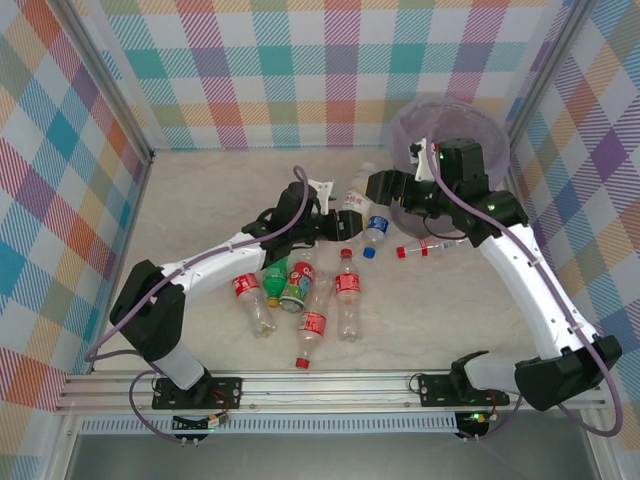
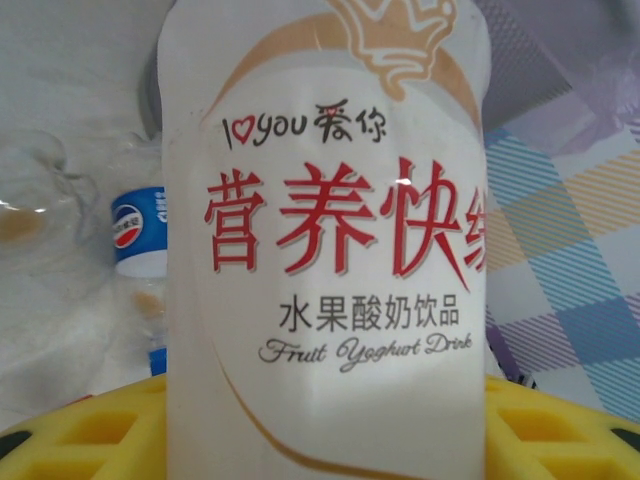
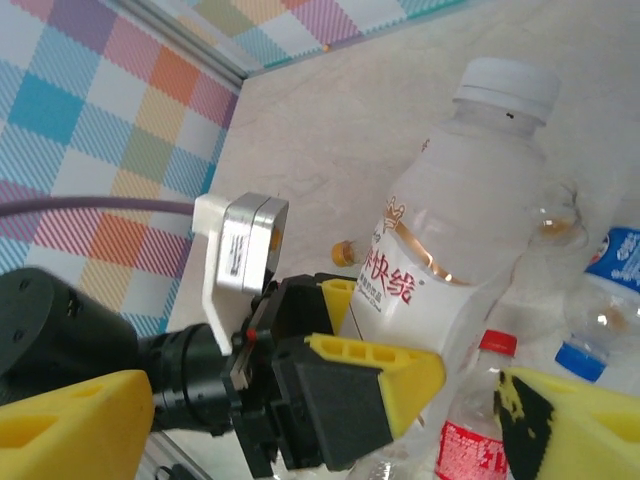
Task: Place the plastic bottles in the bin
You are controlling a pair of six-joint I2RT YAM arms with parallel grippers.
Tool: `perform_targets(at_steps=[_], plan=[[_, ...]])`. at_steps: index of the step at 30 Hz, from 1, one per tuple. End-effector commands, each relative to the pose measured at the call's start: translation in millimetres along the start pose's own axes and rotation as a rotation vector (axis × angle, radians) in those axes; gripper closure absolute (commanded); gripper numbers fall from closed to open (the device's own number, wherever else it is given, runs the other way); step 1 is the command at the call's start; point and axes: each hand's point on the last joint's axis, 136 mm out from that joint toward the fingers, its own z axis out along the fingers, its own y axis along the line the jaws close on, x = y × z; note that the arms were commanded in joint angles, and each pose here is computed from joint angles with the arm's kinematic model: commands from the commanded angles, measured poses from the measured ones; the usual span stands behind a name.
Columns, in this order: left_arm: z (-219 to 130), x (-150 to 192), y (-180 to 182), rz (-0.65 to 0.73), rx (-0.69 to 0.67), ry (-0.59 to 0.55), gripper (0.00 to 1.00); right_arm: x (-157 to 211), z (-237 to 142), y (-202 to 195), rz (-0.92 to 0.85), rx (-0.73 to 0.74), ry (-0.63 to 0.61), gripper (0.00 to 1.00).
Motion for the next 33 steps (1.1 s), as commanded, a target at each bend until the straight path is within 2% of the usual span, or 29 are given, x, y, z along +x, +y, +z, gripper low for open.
perform_targets(at_steps=[1, 4, 12, 21, 24, 29, 33], plan=[[-8, -22, -39, 0.089, 0.1, -0.072, 0.48, -6, 7, -19, 0.108, 0.064, -0.003, 0.08], [-19, -23, -38, 0.1, 0.085, -0.107, 0.48, -6, 13, -27, 0.132, 0.091, 0.001, 0.05], [-39, -21, -50, 0.153, 0.119, -0.165, 0.48, -3, 49, -30, 0.175, 0.038, 0.053, 0.03], [-44, -14, -57, 0.195, 0.14, -0.163, 0.48, -14, 71, -21, 0.185, -0.031, 0.076, 0.04], [-45, -15, -58, 0.203, 0.143, -0.166, 0.48, -16, 76, -23, 0.182, -0.027, 0.081, 0.08], [-43, -13, -57, 0.202, 0.143, -0.158, 0.47, -21, 79, -22, 0.162, -0.027, 0.073, 0.2], [-44, -16, -62, 0.203, 0.155, -0.151, 0.43, -23, 80, -20, 0.151, -0.035, 0.071, 0.27]])
